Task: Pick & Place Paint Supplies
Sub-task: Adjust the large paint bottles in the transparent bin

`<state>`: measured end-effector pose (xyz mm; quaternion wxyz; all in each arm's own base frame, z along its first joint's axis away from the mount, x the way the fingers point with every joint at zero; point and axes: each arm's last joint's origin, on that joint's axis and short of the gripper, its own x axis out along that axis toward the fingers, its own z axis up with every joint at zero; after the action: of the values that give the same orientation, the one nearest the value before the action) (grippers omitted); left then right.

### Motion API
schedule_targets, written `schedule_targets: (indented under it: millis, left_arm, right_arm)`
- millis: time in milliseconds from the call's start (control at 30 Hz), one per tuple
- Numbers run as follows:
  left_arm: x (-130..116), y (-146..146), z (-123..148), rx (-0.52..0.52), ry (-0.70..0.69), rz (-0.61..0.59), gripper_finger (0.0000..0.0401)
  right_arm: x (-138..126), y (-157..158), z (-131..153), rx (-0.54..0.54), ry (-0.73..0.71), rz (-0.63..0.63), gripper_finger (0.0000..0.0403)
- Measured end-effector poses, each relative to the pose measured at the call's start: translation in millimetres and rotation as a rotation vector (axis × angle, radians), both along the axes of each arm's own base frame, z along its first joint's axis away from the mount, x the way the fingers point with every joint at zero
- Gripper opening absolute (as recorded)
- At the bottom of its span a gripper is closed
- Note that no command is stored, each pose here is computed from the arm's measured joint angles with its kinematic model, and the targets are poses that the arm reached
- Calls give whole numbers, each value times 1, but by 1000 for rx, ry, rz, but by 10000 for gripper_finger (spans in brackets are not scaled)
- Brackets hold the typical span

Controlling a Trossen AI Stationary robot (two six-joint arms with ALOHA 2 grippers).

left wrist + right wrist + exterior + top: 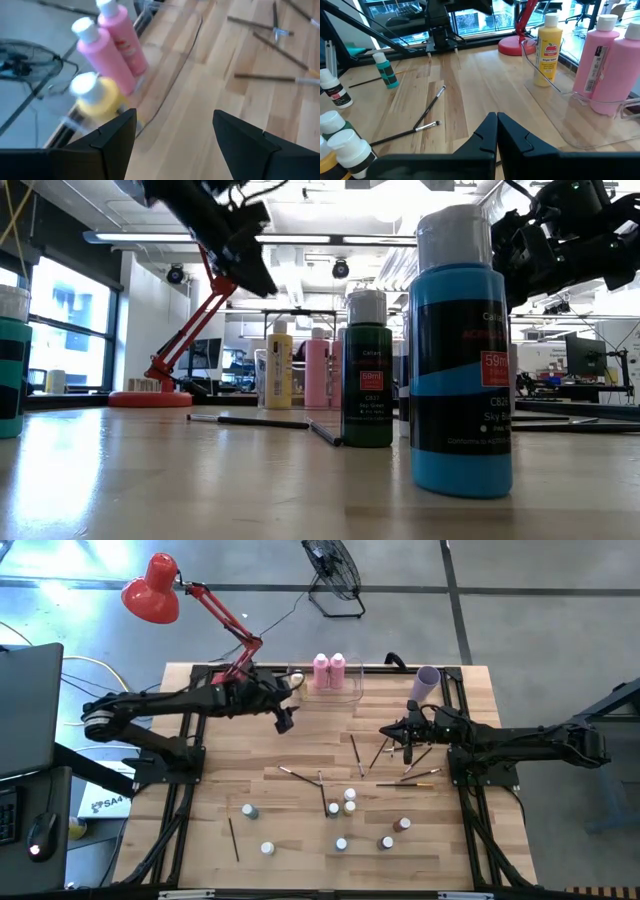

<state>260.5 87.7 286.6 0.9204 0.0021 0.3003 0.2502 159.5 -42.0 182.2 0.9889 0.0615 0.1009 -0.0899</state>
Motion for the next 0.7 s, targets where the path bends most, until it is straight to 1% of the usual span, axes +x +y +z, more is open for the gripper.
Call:
schedule_targets:
  millis: [33,100,267,433,700]
  left_arm:
    - [2,0,-6,3,-13,-1,258]
    - [-1,0,-21,-5,15,-3,258]
    - [-3,0,-35,30,22,-1,258]
    - [-2,1,-38,39,21,26,258]
    - [0,1,-44,-6,22,51,258]
  right_arm:
    - [0,0,0,0,1,1,2]
    - [0,0,0,1,3,1,2]
    - [0,0,-1,3,11,1,2]
    - [0,0,-1,3,11,1,2]
    - [0,0,-1,3,11,1,2]
